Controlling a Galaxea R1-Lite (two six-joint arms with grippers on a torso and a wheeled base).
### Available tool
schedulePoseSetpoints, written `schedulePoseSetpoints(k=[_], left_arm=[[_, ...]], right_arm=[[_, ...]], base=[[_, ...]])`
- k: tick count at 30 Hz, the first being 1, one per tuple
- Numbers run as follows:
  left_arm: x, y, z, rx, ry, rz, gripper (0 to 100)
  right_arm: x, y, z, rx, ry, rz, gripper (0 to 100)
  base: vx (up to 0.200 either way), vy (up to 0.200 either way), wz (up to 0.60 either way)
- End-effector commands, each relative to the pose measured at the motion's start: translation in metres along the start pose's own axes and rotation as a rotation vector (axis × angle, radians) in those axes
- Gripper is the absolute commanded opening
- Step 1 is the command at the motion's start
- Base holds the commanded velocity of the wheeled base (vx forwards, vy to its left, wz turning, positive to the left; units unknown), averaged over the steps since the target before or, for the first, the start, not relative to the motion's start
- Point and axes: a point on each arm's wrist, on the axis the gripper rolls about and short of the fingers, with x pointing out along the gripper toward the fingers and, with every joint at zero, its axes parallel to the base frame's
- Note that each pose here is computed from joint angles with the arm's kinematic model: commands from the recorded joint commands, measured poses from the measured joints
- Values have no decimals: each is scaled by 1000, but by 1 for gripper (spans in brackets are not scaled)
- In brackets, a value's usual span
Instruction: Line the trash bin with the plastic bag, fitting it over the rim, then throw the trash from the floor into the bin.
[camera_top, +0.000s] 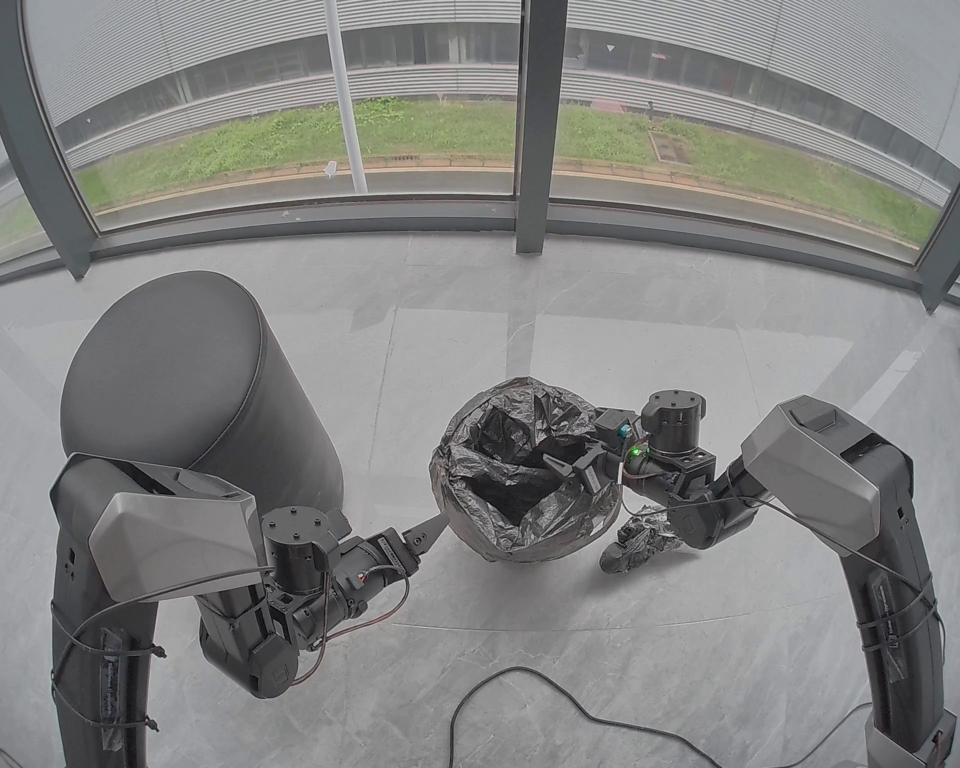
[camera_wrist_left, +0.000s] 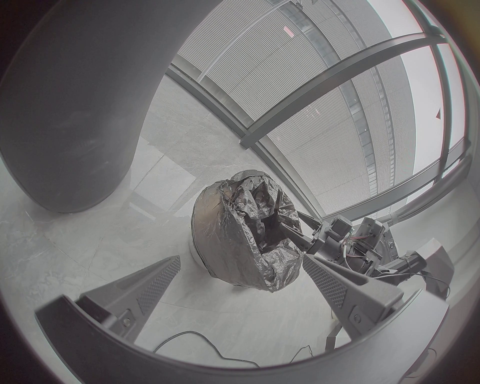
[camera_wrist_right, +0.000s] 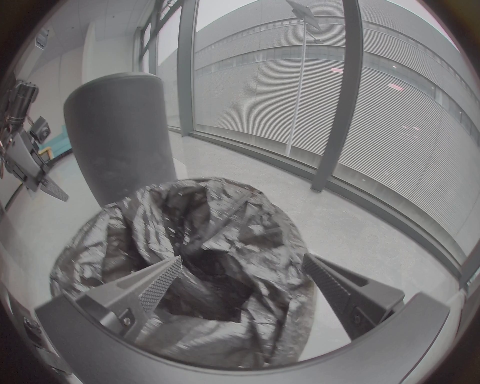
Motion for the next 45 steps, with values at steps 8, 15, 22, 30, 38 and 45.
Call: schedulePoseSetpoints(k=[8,15,22,30,38,45], left_arm=[[0,2,-1,-2,4,6,100],[1,3,-2,-2,8,7,100],[0,3,-1,-3,6,10,100],[0,4,-2,-3,7,13,100],[0,4,-2,-3,7,13,100],[0,7,1,-6,2,18,100]], right_arm=[[-13,-51,-8,15,7,-123,100],[-16,-50,12,22,-34,-119,100],[-20,-57,15,29,-48,-139,100],[-33,-71,9,35,-35,-171,100],[-41,-69,8,65,-29,-169,100],[-57,-91,3,92,-13,-222,100]], base=[[0,0,0],[0,0,0],[0,0,0],[0,0,0],[0,0,0],[0,0,0]])
